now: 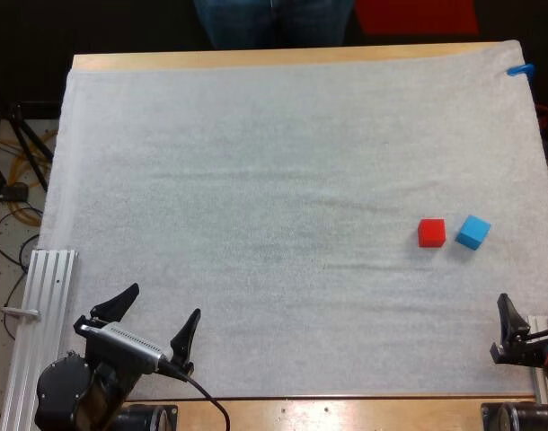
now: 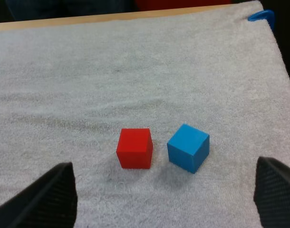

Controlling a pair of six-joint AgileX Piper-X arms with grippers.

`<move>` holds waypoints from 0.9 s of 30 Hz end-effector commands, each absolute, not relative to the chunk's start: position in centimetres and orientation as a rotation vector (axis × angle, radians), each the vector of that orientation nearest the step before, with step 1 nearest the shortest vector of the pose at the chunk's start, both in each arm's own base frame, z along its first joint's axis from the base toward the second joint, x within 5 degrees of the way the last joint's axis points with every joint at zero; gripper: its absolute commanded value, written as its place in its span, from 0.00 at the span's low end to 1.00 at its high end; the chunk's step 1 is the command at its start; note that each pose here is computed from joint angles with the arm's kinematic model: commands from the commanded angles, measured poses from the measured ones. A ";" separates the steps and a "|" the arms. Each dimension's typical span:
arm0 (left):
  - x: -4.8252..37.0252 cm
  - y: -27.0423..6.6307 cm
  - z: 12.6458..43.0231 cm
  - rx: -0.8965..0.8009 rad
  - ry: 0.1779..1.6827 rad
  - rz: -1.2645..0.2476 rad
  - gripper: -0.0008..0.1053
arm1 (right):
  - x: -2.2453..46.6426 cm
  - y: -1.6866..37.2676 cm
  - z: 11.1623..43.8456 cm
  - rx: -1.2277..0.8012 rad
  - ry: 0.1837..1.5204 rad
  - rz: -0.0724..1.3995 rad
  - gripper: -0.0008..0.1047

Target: Stack red cube on blue cube

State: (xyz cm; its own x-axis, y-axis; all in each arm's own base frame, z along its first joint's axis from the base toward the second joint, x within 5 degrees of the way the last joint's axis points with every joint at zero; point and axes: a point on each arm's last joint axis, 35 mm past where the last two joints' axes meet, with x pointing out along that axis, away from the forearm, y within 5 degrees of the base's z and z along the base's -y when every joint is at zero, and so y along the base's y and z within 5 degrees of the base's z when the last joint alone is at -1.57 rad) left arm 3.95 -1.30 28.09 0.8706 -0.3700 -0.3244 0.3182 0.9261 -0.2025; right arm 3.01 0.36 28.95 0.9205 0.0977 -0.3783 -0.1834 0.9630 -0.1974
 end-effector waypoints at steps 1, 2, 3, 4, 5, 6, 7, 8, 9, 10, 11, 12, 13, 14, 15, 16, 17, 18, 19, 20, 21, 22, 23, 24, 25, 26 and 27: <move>4.2 -1.3 28.3 -0.155 0.363 -0.368 0.83 | 3.2 0.4 29.0 -0.233 0.383 0.158 0.71; 4.2 -1.3 28.3 -0.155 0.363 -0.368 0.83 | 3.2 0.4 29.0 -0.233 0.383 0.158 0.71; 4.2 -1.3 28.3 -0.155 0.363 -0.368 0.83 | 3.2 0.4 29.0 -0.233 0.383 0.158 0.71; 4.2 -1.3 28.3 -0.155 0.363 -0.368 0.83 | 3.2 0.4 29.0 -0.233 0.383 0.158 0.71; 4.2 -1.3 28.3 -0.155 0.363 -0.368 0.83 | 3.2 0.4 29.0 -0.233 0.383 0.158 0.71; 4.2 -1.3 28.3 -0.155 0.363 -0.368 0.83 | 3.2 0.4 29.0 -0.233 0.383 0.158 0.71; 4.2 -1.3 28.3 -0.155 0.363 -0.368 0.83 | 3.2 0.4 29.0 -0.233 0.383 0.158 0.71; 4.2 -1.3 28.3 -0.155 0.363 -0.368 0.83 | 3.2 0.4 29.0 -0.228 0.383 0.157 0.71; 4.2 -1.3 28.3 -0.155 0.363 -0.368 0.83 | 3.2 0.4 29.0 -0.224 0.384 0.153 0.71; 4.2 -1.3 28.3 -0.155 0.363 -0.368 0.83 | 3.2 0.4 29.0 -0.221 0.385 0.150 0.71; 4.2 -1.3 28.3 -0.155 0.363 -0.368 0.83 | 3.2 0.4 29.0 -0.219 0.385 0.150 0.71; 4.2 -1.3 28.3 -0.155 0.363 -0.368 0.83 | 3.2 0.4 29.0 -0.219 0.385 0.150 0.71; 4.2 -1.3 28.3 -0.155 0.363 -0.368 0.83 | 3.2 0.4 29.0 -0.219 0.385 0.150 0.71; 4.2 -1.3 28.3 -0.155 0.363 -0.368 0.83 | 3.2 0.4 29.0 -0.219 0.385 0.150 0.71; 4.2 -1.3 28.3 -0.155 0.363 -0.368 0.83 | 3.2 0.4 29.0 -0.219 0.385 0.150 0.71; 4.2 -1.3 28.3 -0.157 0.365 -0.367 0.83 | 3.2 0.4 29.0 -0.219 0.385 0.150 0.71; 4.2 -1.3 28.2 -0.158 0.367 -0.367 0.83 | 3.2 0.4 29.0 -0.219 0.385 0.150 0.71; 4.1 -1.3 28.3 -0.161 0.369 -0.366 0.83 | 3.2 0.4 29.0 -0.219 0.385 0.150 0.71; 4.0 -1.3 28.4 -0.162 0.369 -0.366 0.83 | 3.1 0.4 29.1 -0.219 0.385 0.150 0.71; 3.9 -1.3 28.7 -0.165 0.366 -0.368 0.83 | 3.1 0.4 29.2 -0.219 0.383 0.150 0.71; 3.7 -1.4 29.0 -0.168 0.360 -0.379 0.83 | 2.9 0.4 29.5 -0.220 0.381 0.150 0.71; 3.6 -1.4 29.2 -0.166 0.352 -0.393 0.83 | 2.8 0.4 29.7 -0.219 0.386 0.150 0.71; 3.4 -1.5 29.7 -0.162 0.341 -0.416 0.83 | 3.0 0.4 30.0 -0.217 0.399 0.152 0.71; 3.1 -1.6 30.2 -0.156 0.325 -0.442 0.83 | 3.2 0.3 30.6 -0.217 0.412 0.148 0.71; 2.9 -1.6 30.5 -0.152 0.317 -0.457 0.83 | 3.2 0.3 30.9 -0.218 0.413 0.145 0.71; 2.6 -1.7 31.1 -0.147 0.306 -0.488 0.83 | 3.5 0.3 31.6 -0.218 0.421 0.140 0.71; 2.5 -1.7 31.6 -0.143 0.312 -0.514 0.83 | 3.9 0.3 32.1 -0.217 0.433 0.141 0.71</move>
State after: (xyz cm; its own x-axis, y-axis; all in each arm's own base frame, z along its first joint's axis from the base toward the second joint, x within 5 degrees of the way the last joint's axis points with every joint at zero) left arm 2.64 -1.66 31.10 0.8364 -0.4802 -0.2643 0.4380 0.8754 -0.2045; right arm 3.78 0.28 31.46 0.8968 0.0902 -0.4330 -0.1836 0.9666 -0.1789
